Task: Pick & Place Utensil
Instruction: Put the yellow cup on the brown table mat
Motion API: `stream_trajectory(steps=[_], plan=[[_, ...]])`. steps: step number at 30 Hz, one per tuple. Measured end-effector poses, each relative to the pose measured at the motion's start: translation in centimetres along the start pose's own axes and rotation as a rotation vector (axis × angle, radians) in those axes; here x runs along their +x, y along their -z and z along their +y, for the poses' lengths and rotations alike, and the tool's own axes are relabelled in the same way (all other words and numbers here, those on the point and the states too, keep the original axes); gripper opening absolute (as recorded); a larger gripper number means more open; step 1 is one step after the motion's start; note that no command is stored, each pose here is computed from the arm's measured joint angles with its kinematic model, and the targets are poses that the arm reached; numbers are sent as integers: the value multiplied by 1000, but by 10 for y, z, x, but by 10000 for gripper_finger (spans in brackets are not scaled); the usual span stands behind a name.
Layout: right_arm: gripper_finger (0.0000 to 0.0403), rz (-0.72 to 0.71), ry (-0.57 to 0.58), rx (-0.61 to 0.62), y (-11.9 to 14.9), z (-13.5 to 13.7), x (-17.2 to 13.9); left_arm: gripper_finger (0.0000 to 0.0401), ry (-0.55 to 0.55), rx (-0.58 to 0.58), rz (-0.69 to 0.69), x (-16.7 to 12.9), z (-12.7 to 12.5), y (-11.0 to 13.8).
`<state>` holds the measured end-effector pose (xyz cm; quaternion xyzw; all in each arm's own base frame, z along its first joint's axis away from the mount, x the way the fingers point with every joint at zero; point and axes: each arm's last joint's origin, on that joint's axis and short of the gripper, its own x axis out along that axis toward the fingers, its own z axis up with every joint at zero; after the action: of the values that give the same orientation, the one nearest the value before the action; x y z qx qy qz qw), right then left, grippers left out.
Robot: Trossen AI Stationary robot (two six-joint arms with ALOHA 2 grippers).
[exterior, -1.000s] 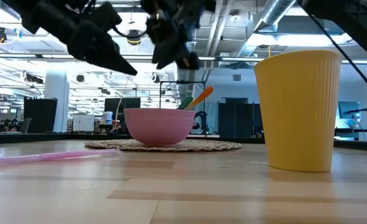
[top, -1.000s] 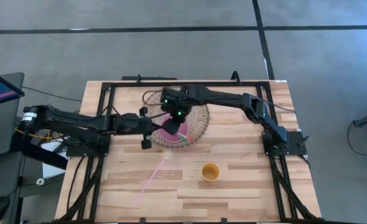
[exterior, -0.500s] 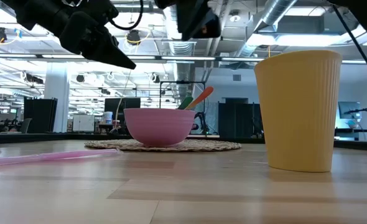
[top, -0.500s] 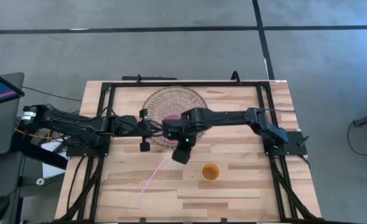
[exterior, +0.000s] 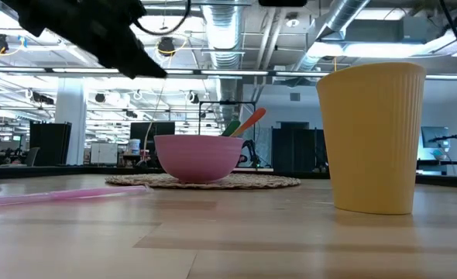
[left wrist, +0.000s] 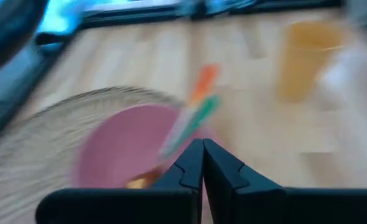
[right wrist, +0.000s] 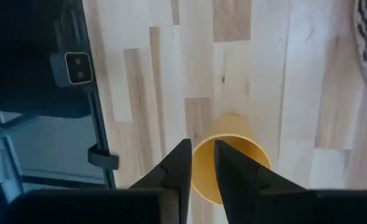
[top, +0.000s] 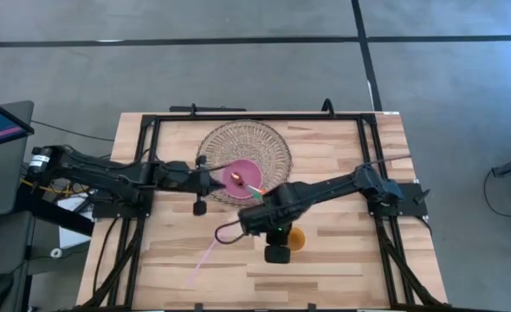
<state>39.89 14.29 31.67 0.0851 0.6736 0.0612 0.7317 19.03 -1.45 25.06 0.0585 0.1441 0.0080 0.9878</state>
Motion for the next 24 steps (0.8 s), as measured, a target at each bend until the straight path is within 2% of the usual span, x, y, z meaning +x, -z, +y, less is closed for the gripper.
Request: stream_trajectory(steps=[3, 5, 12, 15, 17, 19, 21, 24], plan=[[63, -24, 12, -39, 5, 7, -5, 11, 155, -13, -50, -6, -9, -8], [63, -30, 15, -58, 9, 12, -9, 10, 214, -6, -83, -12, -14, -13], [63, -45, -17, -48, 24, 17, -26, 7, 284, 8, -158, -29, -24, -21], [63, -100, -44, -57, 39, 19, -52, 10, 302, 11, -171, -33, -26, -22], [63, -180, 9, -69, 51, 18, -73, 11, 304, 10, -181, -34, -26, -23], [63, -271, 132, -96, 61, 21, -85, 10, 300, 10, -184, -35, -26, -23], [63, -301, 227, -125, 70, 22, -86, 8, 298, 11, -190, -35, -26, -24], [63, -276, 226, -134, 80, 19, -70, 7, 294, 10, -200, -35, -26, -25]])
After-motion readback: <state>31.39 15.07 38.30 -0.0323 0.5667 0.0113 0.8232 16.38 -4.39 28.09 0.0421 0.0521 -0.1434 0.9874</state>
